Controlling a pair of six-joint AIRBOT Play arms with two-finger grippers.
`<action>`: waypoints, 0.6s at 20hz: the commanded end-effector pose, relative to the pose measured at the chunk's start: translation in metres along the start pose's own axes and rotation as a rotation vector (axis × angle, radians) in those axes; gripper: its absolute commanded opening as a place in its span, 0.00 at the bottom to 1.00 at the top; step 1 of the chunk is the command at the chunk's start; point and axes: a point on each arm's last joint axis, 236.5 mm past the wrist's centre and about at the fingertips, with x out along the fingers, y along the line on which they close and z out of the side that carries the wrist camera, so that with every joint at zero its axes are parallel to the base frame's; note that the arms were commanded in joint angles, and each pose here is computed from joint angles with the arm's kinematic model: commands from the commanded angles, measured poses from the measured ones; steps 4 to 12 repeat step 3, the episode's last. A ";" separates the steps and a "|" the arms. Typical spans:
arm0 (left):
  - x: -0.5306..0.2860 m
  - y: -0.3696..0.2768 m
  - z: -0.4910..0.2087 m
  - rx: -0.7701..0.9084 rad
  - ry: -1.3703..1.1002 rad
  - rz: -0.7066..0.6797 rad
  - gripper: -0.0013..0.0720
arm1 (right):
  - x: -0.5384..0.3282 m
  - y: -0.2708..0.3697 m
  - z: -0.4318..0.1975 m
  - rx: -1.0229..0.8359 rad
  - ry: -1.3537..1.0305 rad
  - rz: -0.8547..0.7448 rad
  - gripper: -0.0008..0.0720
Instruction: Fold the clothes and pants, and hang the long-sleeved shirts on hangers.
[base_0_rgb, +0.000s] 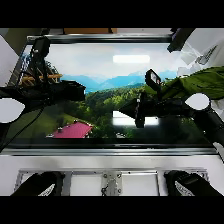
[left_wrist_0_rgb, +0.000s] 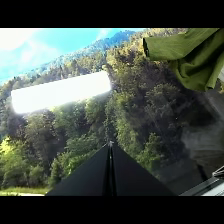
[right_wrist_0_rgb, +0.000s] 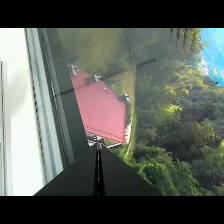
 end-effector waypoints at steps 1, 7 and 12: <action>0.000 0.000 0.000 0.001 -0.001 0.001 0.04 | 0.000 0.000 0.000 0.001 0.000 0.001 0.03; 0.000 0.000 0.000 0.001 -0.001 0.001 0.04 | 0.000 0.000 0.000 0.001 0.000 0.001 0.03; 0.000 0.000 0.000 0.001 -0.001 0.001 0.04 | 0.000 0.000 0.000 0.001 0.000 0.001 0.03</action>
